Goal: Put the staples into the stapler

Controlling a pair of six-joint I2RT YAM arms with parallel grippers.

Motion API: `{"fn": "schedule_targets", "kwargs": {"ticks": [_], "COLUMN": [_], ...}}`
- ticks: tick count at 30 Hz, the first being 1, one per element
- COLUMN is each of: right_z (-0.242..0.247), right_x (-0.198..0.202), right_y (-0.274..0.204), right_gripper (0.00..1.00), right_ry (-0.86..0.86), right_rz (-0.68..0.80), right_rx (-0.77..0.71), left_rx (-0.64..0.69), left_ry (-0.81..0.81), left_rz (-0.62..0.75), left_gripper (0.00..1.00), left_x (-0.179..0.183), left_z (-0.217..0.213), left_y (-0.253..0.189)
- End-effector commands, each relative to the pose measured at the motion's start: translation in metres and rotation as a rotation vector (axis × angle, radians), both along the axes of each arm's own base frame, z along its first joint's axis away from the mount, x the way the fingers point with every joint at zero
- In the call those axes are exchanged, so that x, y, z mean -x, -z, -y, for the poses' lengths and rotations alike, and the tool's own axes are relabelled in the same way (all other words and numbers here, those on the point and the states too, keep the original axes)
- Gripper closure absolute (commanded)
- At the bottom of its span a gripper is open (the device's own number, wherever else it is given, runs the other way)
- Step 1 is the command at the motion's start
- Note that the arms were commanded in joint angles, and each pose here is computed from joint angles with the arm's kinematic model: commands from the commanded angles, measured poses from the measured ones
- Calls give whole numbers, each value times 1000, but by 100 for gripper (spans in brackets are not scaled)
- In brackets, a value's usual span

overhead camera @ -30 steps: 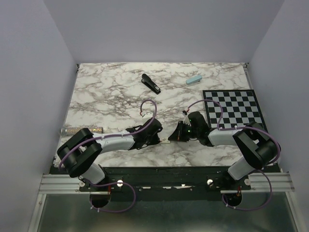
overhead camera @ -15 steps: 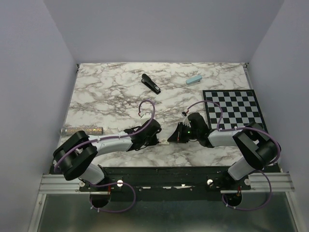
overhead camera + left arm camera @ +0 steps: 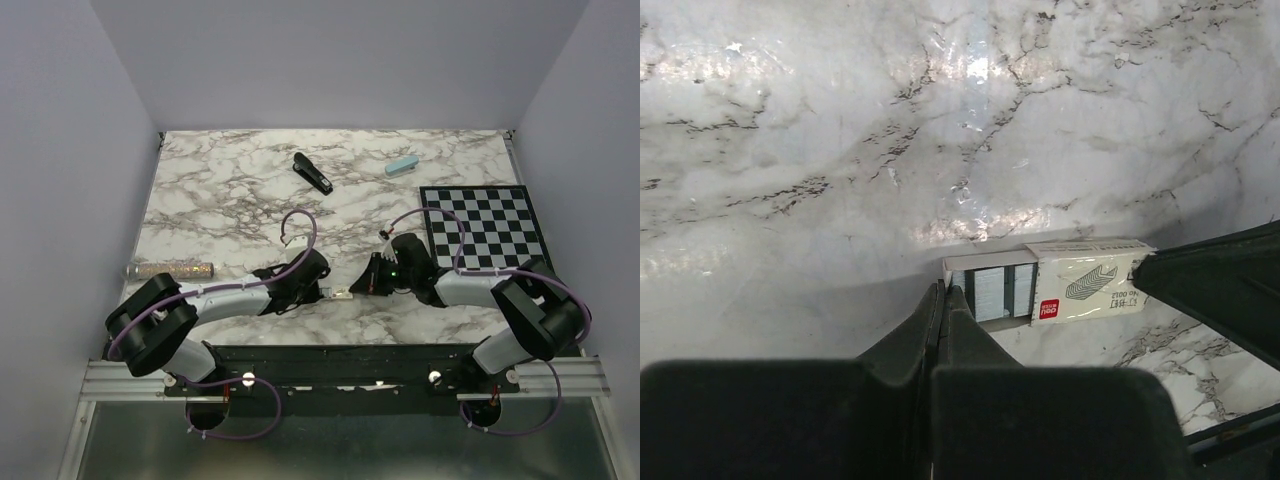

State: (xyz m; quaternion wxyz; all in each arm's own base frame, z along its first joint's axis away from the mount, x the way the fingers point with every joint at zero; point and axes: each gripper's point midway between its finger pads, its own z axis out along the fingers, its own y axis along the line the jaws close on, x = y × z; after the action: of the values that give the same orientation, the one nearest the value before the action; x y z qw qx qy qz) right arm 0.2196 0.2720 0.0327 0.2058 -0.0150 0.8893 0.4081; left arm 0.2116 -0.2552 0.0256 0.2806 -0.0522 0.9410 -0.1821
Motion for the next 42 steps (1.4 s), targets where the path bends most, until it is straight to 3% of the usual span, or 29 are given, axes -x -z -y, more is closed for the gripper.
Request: {"fn": "schedule_targets", "kwargs": {"ticks": [1, 15, 31, 33, 36, 40, 42], "right_z": [14, 54, 146, 149, 152, 153, 154], "right_x": [-2, -23, -74, -77, -76, -75, -74], "right_y": [8, 7, 6, 7, 7, -2, -11], "right_gripper": [99, 99, 99, 95, 80, 49, 41], "right_ry": [34, 134, 504, 514, 512, 496, 490], "right_rz": [5, 30, 8, 9, 18, 66, 101], "right_rx": [45, 90, 152, 168, 189, 193, 195], "left_rx": [-41, -73, -71, -66, -65, -52, -52], "left_ry": [-39, -84, -155, -156, -157, -171, -181], "left_rz": [3, 15, 30, 33, 32, 52, 57], "left_gripper": [100, 100, 100, 95, 87, 77, 71], "left_x": [2, -5, -18, -18, -18, -19, -19], "left_z": [-20, -43, -67, -67, -67, -70, -72], "left_y": [4, 4, 2, 1, 1, -5, -8]}}
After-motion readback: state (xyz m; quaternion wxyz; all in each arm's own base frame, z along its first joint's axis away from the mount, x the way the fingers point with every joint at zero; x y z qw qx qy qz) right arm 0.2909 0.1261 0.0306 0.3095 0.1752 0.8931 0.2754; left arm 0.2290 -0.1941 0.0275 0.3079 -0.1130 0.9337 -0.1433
